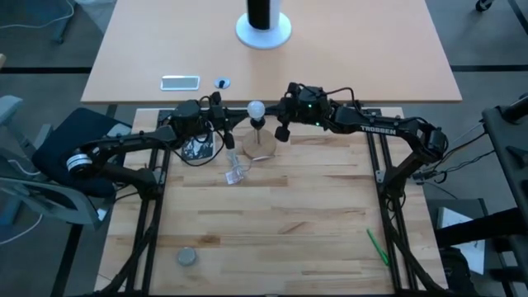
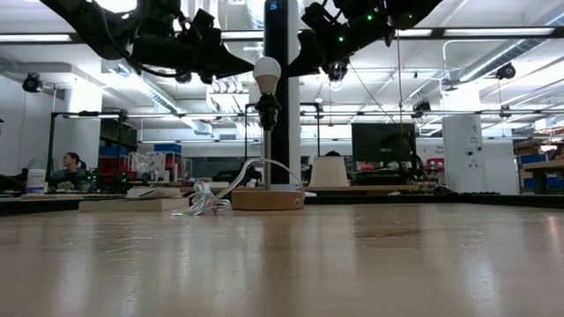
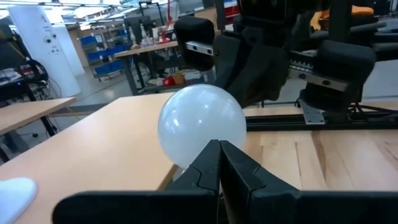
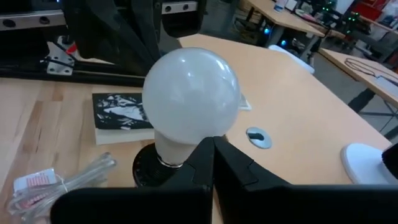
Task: Screw lightbulb
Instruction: Insert the lightbulb into the lamp
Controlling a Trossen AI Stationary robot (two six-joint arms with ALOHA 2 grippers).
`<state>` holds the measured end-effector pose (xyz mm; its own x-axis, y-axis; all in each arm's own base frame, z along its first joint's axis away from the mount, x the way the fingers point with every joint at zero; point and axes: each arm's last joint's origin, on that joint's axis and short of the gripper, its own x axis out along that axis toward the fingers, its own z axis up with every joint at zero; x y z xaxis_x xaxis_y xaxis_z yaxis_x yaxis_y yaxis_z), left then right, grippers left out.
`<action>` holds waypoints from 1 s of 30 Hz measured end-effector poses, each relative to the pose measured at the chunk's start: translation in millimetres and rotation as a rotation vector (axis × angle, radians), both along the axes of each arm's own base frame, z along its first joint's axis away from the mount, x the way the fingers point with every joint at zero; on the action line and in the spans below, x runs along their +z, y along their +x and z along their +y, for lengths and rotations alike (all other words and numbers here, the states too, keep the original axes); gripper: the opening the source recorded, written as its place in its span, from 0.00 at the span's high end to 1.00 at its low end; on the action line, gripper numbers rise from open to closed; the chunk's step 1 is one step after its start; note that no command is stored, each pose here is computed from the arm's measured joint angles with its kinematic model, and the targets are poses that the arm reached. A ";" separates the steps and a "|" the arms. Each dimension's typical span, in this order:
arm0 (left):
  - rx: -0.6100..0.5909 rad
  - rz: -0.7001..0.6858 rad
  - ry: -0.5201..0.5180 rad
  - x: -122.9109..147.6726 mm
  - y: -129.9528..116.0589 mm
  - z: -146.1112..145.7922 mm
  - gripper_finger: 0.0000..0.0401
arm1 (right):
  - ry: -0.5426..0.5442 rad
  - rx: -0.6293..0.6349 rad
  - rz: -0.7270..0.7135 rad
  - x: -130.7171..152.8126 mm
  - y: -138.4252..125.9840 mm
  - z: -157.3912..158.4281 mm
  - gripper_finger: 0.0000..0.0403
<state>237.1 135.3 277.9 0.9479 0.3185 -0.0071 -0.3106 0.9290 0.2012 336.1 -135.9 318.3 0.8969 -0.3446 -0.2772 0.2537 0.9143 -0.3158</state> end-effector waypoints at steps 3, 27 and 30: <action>0.015 0.002 0.011 0.2 -0.4 0.8 1.00 | 0.007 0.008 0.012 -1.3 0.4 2.0 1.00; -0.001 0.006 -0.021 -0.2 -1.3 -0.3 1.00 | -0.051 -0.067 0.006 1.1 -1.8 -5.2 1.00; -0.001 -0.003 -0.015 -1.1 0.6 0.7 1.00 | -0.043 -0.042 0.003 1.1 -1.4 -4.3 1.00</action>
<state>237.7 136.1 276.8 0.9483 0.3171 -0.0092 -0.3100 0.9324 0.1859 334.7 -140.2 319.3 0.8804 -0.3939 -0.2640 0.2910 0.8884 -0.3550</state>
